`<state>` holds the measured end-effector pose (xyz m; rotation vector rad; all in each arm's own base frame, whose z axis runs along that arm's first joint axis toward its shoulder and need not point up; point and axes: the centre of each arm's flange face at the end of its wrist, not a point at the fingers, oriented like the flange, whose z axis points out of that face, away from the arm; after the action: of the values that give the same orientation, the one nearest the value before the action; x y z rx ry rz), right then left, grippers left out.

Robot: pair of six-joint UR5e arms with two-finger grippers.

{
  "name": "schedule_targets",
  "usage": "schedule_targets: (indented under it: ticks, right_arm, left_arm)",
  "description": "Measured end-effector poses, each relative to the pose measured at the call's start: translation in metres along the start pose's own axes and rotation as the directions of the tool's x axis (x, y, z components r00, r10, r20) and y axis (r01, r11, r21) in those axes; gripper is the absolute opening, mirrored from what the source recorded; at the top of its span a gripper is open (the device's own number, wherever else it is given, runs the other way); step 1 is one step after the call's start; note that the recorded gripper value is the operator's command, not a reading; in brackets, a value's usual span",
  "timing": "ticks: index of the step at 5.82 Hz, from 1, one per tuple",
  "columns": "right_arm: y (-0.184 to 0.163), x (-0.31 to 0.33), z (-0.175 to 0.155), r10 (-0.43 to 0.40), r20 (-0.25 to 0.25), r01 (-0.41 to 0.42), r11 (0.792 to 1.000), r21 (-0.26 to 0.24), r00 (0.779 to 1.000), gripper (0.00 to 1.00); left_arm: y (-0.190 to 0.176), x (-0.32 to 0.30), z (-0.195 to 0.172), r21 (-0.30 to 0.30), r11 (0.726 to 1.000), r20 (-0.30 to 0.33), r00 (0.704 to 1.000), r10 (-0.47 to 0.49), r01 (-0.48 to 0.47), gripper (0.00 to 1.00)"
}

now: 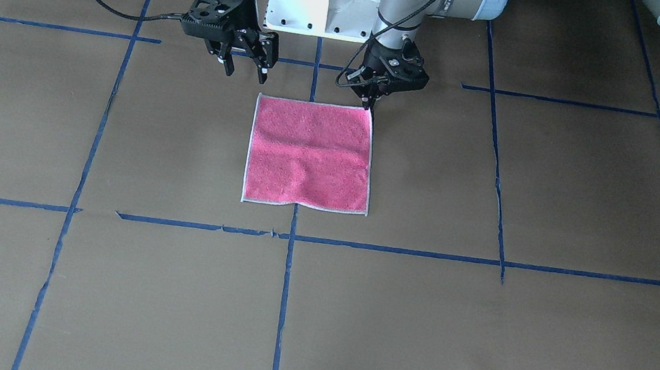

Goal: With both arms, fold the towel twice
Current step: 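Lower both grippers and pinch the towel's nearer corners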

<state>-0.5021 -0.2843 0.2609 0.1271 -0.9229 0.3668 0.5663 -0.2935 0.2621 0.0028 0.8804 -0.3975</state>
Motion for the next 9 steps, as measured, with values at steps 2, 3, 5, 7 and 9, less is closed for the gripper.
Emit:
schedule_targets:
  ticks: [2,3,5,7,9]
  right_arm:
    - [0.003,-0.006,0.008,0.023,-0.007,-0.023,1.000,0.001,1.000,0.45]
    - [0.005,-0.015,0.021,0.059,-0.017,-0.058,0.998,0.007,0.998,0.46]
    - [0.010,-0.021,0.039,0.078,-0.044,-0.077,0.997,0.014,0.996,0.52]
    - [0.017,-0.019,0.046,0.070,-0.061,-0.070,0.998,0.009,0.996,0.51]
    - [0.023,-0.018,0.051,0.069,-0.068,-0.069,0.998,0.005,0.995,0.46]
  left_arm:
    - [-0.002,0.000,0.000,0.002,1.000,0.001,1.000,-0.002,0.002,0.00]
    - [-0.002,0.000,0.000,0.003,1.000,0.001,1.000,-0.002,0.002,0.00]
    - [-0.002,0.000,-0.002,0.002,1.000,-0.003,1.000,-0.002,0.002,0.00]
    - [-0.002,0.002,-0.006,0.002,1.000,-0.012,1.000,-0.002,0.002,0.00]
    - [-0.002,0.002,-0.008,0.001,1.000,-0.015,1.000,-0.002,0.002,0.00]
